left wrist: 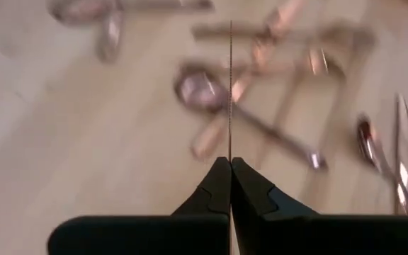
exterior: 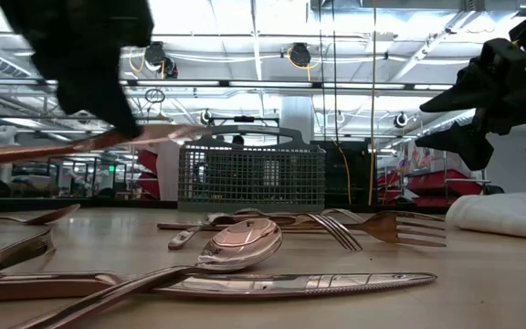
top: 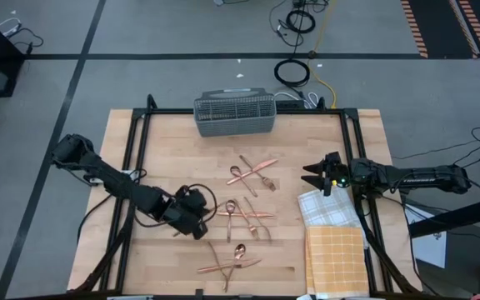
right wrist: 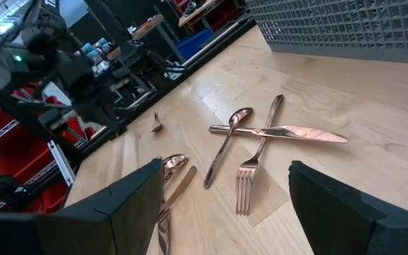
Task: Sort silverware
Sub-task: Put the middle left bronze knife into the gray silverware rack
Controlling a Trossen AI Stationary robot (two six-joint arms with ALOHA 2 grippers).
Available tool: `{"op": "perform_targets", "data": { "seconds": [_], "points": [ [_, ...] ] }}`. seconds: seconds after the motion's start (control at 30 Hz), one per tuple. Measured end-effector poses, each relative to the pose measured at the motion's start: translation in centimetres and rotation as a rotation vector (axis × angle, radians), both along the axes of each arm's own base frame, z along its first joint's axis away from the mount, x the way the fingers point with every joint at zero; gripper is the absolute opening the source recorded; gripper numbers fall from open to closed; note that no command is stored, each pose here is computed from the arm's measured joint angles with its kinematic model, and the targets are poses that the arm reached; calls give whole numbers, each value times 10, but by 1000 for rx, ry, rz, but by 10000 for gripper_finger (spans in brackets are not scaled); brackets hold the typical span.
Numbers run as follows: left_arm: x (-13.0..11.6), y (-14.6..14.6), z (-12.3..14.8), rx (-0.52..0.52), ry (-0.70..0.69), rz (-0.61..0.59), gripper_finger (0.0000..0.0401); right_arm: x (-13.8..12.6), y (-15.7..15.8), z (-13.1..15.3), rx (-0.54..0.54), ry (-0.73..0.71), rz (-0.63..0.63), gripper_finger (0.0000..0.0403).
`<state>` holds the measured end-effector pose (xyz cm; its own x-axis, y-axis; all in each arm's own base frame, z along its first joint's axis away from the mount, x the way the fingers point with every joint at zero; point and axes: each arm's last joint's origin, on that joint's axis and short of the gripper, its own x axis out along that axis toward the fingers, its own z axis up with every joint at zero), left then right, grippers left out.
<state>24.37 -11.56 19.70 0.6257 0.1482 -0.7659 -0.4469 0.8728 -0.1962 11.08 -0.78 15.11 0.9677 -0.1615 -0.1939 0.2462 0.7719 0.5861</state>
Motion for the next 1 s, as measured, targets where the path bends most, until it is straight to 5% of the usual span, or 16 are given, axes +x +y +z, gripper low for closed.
{"op": "perform_targets", "data": {
  "seconds": [0.27, 0.6, 1.0],
  "points": [
    [18, 23, 22, 171, -150, 214, 0, 0, 0, 0, 0, 0, 0, 288],
    [40, 65, 44, 337, -272, 306, 0, 0, 0, 0, -3, 2, 1, 288],
    [43, 153, 88, 674, -341, 508, 0, 0, 0, 0, -34, 7, 4, 288]
  ]
}}
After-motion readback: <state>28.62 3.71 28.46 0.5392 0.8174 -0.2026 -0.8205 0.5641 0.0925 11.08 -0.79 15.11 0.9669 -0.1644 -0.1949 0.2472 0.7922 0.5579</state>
